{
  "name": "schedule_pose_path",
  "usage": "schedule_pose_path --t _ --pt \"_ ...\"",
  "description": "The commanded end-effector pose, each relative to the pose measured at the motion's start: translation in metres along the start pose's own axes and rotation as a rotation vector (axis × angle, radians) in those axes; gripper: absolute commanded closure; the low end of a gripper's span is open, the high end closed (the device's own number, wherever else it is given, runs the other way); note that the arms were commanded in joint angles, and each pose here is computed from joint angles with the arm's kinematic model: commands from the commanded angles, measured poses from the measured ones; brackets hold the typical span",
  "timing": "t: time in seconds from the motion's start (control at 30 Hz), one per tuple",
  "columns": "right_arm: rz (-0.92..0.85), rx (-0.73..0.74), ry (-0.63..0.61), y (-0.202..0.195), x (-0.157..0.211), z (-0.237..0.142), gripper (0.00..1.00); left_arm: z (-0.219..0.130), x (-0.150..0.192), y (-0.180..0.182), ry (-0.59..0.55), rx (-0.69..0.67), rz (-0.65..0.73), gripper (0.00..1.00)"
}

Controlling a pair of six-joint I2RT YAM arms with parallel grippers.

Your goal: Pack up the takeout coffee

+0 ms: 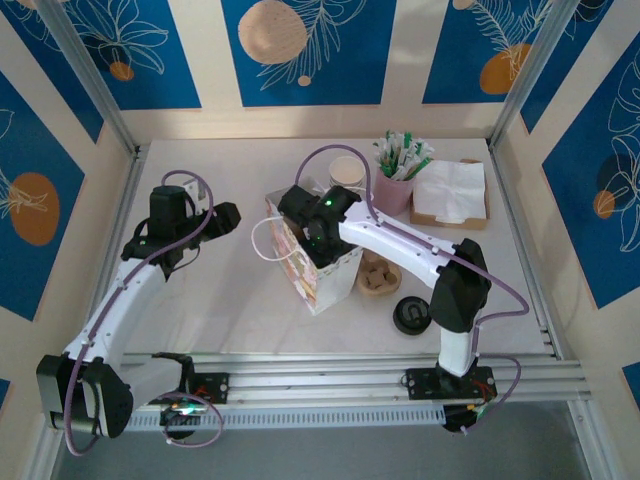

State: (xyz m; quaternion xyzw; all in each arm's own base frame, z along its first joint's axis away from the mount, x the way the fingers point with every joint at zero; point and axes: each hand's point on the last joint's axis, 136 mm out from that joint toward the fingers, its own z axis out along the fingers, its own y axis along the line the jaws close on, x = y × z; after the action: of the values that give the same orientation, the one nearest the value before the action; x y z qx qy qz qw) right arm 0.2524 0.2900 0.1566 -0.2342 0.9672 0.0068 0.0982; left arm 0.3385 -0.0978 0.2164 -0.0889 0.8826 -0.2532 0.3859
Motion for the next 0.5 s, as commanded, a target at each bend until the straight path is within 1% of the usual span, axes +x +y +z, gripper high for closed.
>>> schedule_pose_path --t 0.0,0.13,0.23,0.47 --pt "-0.009 0.032 0.051 -0.002 0.010 0.017 0.43 0.003 0.004 0.000 0.020 0.011 0.023 0.30" --pt "-0.013 0.036 0.067 -0.002 0.013 0.022 0.44 0.003 0.004 0.000 0.021 0.011 0.024 0.30" --pt "-0.011 0.039 0.052 -0.003 0.010 0.016 0.44 0.004 0.005 0.000 0.023 0.012 0.023 0.29" --pt "-0.002 0.012 -0.072 -0.004 -0.009 -0.022 0.44 0.003 0.004 0.000 0.020 0.013 0.027 0.29"
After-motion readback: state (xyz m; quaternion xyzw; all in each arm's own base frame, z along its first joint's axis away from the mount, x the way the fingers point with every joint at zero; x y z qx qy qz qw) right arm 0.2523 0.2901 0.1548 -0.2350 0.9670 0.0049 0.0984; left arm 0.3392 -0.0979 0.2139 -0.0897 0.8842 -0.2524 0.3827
